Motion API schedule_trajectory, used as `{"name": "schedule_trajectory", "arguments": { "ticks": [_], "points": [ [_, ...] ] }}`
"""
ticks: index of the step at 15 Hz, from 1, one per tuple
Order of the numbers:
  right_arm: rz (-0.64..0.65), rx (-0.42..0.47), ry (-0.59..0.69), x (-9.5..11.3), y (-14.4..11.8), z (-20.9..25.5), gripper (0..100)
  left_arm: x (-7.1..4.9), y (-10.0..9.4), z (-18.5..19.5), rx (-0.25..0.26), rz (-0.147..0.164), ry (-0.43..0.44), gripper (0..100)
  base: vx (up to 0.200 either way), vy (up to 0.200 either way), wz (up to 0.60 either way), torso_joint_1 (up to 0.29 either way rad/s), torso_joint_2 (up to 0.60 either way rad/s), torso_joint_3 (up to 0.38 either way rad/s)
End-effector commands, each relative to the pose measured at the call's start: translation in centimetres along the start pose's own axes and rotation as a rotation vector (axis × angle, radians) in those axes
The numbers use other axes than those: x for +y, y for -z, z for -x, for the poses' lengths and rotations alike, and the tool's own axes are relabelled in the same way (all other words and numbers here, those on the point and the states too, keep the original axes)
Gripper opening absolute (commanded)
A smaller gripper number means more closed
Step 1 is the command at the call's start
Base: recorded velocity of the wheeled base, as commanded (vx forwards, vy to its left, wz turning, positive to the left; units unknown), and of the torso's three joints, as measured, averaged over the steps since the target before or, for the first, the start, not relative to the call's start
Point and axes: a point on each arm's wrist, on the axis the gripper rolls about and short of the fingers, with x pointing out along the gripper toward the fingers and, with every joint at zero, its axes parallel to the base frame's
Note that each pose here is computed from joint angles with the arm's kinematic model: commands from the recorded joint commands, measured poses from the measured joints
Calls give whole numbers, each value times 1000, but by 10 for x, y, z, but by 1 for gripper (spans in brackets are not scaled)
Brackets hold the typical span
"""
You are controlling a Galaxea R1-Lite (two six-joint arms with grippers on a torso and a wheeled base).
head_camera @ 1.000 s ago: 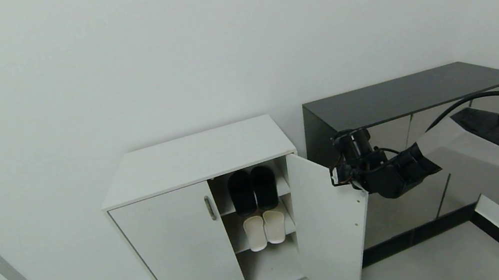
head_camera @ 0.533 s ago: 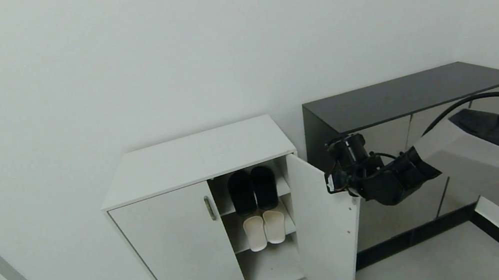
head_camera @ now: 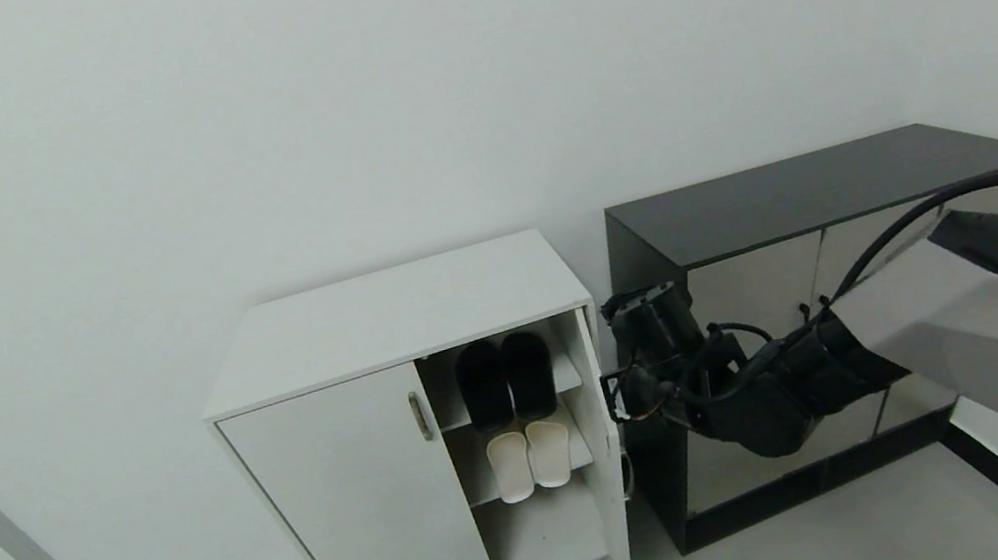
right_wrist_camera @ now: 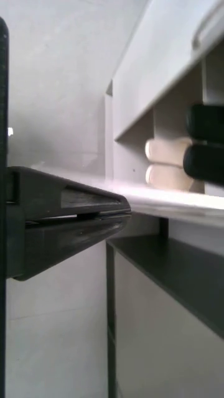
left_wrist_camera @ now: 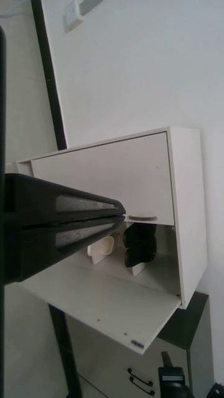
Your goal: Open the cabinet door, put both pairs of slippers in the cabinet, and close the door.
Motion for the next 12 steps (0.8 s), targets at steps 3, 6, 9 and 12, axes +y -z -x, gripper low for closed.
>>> {"name": "schedule_trajectory", "arguments": {
  "ticks": [3, 6, 9, 12],
  "points": [
    [45, -70, -135, 8, -9, 50, 0, 0, 0, 0, 0, 1, -1, 0, 0, 0, 0, 0, 0, 0],
    [59, -66, -154, 6, -3, 58, 0, 0, 0, 0, 0, -1, -1, 0, 0, 0, 0, 0, 0, 0],
    [58, -71, -190, 7, 7, 57, 0, 0, 0, 0, 0, -1, -1, 0, 0, 0, 0, 0, 0, 0],
    [62, -47, -240, 7, 13, 58, 0, 0, 0, 0, 0, -1, -1, 0, 0, 0, 600, -2, 5, 4]
  ]
}}
